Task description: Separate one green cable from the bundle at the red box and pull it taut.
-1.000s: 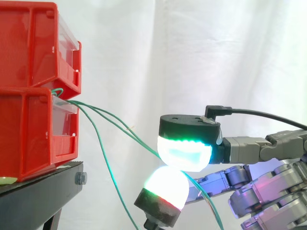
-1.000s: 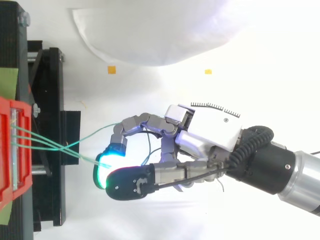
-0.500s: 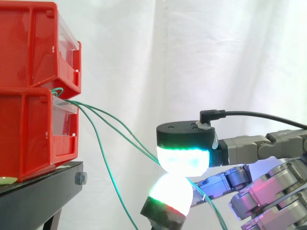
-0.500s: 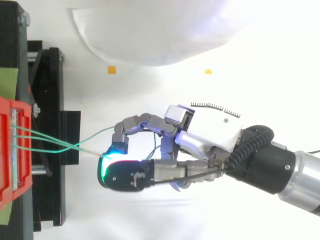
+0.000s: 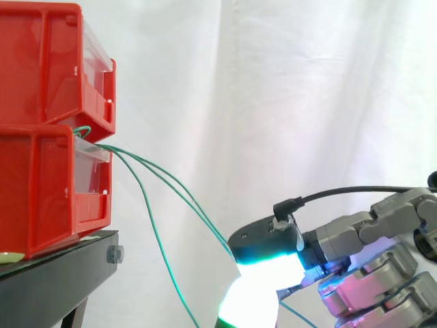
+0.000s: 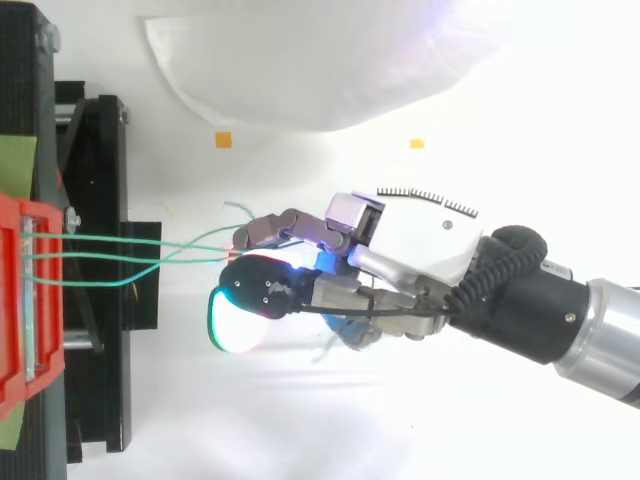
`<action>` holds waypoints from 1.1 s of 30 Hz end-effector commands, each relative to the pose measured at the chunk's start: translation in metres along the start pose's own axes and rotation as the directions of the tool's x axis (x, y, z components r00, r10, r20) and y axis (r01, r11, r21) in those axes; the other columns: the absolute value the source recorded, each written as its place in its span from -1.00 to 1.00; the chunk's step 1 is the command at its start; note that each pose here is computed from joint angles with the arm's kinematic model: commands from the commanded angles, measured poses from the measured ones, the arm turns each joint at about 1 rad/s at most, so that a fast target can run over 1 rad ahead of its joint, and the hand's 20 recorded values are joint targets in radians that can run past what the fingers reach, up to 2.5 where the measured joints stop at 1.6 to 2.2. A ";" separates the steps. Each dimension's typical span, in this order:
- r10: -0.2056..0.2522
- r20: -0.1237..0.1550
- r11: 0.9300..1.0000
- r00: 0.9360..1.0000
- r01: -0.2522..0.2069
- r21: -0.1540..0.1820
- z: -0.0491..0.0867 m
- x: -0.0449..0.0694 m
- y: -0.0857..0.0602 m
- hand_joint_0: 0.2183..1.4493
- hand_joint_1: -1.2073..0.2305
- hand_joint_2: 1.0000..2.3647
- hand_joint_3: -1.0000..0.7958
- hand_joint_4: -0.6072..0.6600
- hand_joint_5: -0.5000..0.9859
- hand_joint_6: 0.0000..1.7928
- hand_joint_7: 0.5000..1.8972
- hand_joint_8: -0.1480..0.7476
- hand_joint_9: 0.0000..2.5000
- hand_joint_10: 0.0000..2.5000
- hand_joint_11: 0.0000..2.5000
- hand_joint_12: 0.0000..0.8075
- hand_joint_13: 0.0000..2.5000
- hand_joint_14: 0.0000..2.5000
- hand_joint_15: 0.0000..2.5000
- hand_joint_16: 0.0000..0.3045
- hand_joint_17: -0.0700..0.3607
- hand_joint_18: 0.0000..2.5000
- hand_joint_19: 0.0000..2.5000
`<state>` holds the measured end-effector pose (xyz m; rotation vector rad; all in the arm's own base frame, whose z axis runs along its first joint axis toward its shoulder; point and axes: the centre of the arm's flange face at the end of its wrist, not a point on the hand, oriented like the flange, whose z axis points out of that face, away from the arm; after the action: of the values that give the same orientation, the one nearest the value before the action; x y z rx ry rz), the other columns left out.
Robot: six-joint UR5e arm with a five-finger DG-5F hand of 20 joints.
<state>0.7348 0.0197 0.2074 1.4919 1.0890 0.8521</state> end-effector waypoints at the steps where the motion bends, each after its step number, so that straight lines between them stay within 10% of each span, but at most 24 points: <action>1: -0.080 -0.002 0.997 0.997 0.080 -0.005 0.004 -0.004 0.005 -0.66 0.00 0.12 0.21 0.38 -0.53 -0.02 -0.15 0.27 0.25 -0.11 0.21 0.23 0.25 -0.01 -0.05 -0.32 0.41 0.26 -0.27; 7: -0.208 -0.012 0.978 0.978 0.207 -0.032 0.013 -0.011 0.023 -0.50 -0.40 -0.99 0.18 0.51 -0.61 -0.06 -0.28 0.31 0.02 -0.14 0.18 0.22 0.14 -0.05 -0.04 -0.32 0.41 0.15 -0.29; 11: -0.287 -0.024 0.957 0.958 0.286 -0.054 0.019 -0.014 0.034 -0.56 -0.42 -0.97 -0.08 0.41 -0.62 -0.11 -0.19 0.13 -0.06 -0.46 0.35 -0.03 0.05 -0.18 0.10 -0.45 0.21 -0.03 -0.22; 14: -0.297 -0.024 0.954 0.955 0.295 -0.059 0.020 -0.016 0.035 -0.58 -0.43 -0.98 -0.14 0.42 -0.62 -0.13 -0.21 0.15 -0.07 -0.51 0.34 0.00 0.03 -0.19 0.09 -0.44 0.22 -0.04 -0.23; 19: -0.298 -0.023 0.953 0.954 0.296 -0.062 0.021 -0.016 0.038 -0.66 -0.31 -1.00 -0.44 0.41 -0.57 -0.15 -0.19 0.21 0.03 -0.53 0.35 0.07 0.07 -0.15 0.03 -0.41 0.27 0.00 -0.25; 33: -0.288 -0.019 0.956 0.958 0.286 -0.068 0.022 -0.016 0.041 -0.74 0.32 -1.00 -0.44 0.12 -0.31 -0.15 -0.25 0.09 0.75 -1.00 0.72 0.14 0.37 -0.17 0.11 -0.40 0.28 0.32 -0.22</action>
<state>0.7580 -0.0037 0.2449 1.2291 1.2540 0.6976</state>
